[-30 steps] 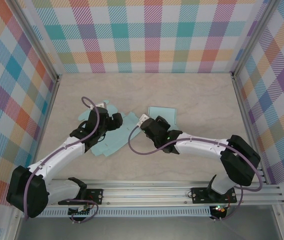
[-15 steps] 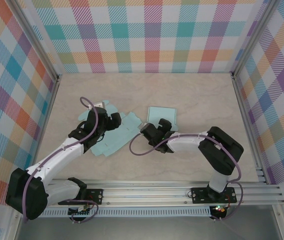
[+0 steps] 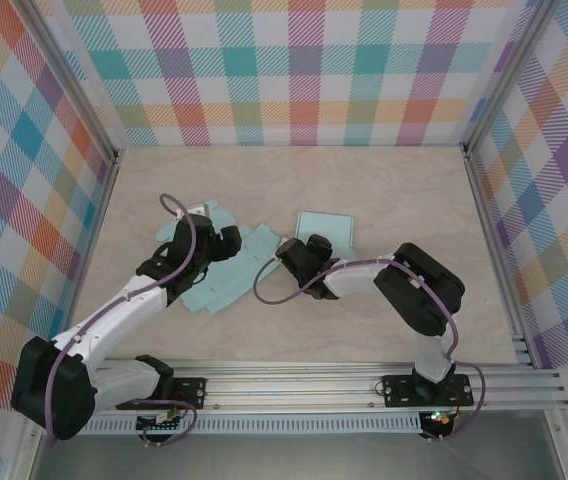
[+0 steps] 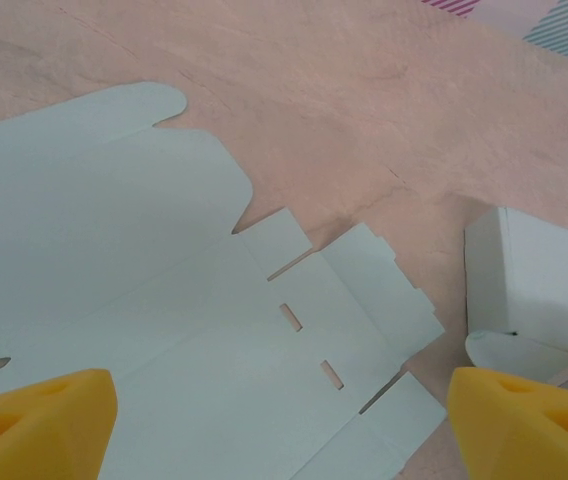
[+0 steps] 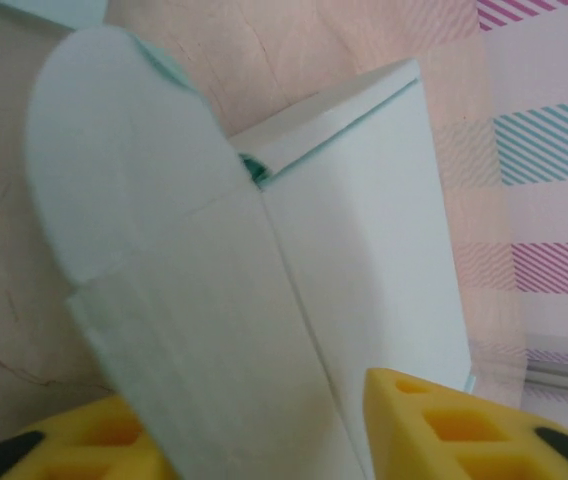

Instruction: Fold the paper box

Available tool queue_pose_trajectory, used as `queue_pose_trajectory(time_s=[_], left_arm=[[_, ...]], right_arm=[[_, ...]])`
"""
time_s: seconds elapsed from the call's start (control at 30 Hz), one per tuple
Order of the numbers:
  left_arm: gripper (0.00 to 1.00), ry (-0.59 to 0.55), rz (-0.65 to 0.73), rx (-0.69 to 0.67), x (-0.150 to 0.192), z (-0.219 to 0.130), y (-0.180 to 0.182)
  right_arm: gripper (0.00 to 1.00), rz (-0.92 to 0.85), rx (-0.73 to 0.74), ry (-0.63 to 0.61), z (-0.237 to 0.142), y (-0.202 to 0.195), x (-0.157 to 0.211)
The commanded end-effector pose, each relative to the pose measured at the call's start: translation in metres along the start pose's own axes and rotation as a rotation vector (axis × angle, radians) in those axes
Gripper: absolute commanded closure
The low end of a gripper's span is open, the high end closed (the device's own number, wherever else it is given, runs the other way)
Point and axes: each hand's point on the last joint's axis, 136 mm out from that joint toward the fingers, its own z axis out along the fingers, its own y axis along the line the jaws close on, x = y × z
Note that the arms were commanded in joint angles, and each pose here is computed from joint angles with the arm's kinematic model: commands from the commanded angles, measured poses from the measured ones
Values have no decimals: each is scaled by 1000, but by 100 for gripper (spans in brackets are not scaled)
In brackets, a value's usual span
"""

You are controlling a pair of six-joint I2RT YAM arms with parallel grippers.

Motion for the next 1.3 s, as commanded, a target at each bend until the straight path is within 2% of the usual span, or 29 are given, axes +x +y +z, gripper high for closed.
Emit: queue_pose_trajectory(time_s=[0.0,0.13,0.27,0.47,0.7,0.87,1.13,1.27], left_arm=[[14,-36,0,-15,-12,-6,5],[14,-39,-1,-16,-13,-6,6],[14,-45,-4,-10,-17,-8,4],[14,-47,21,35,-27,-12,-8],[15,-59,248,164,-42,-17,-39],[16,-54,376,291,-41,-21,-60],[17,-40,395,380,-33,-13,-69],[18,-41,373,379,-32,-8,-62]], right_arm=[[71,31,48,-33,-5,-18,-7],[89,28,52,-50,-14,-26,-9],[100,23,42,-47,-27,-33,-9],[100,60,-67,-30,-59,-42,-5],[100,113,-416,-24,-130,-44,1],[100,134,-700,-49,-174,-33,2],[100,138,-967,73,-172,-4,10],[100,130,-1007,111,-157,4,9]])
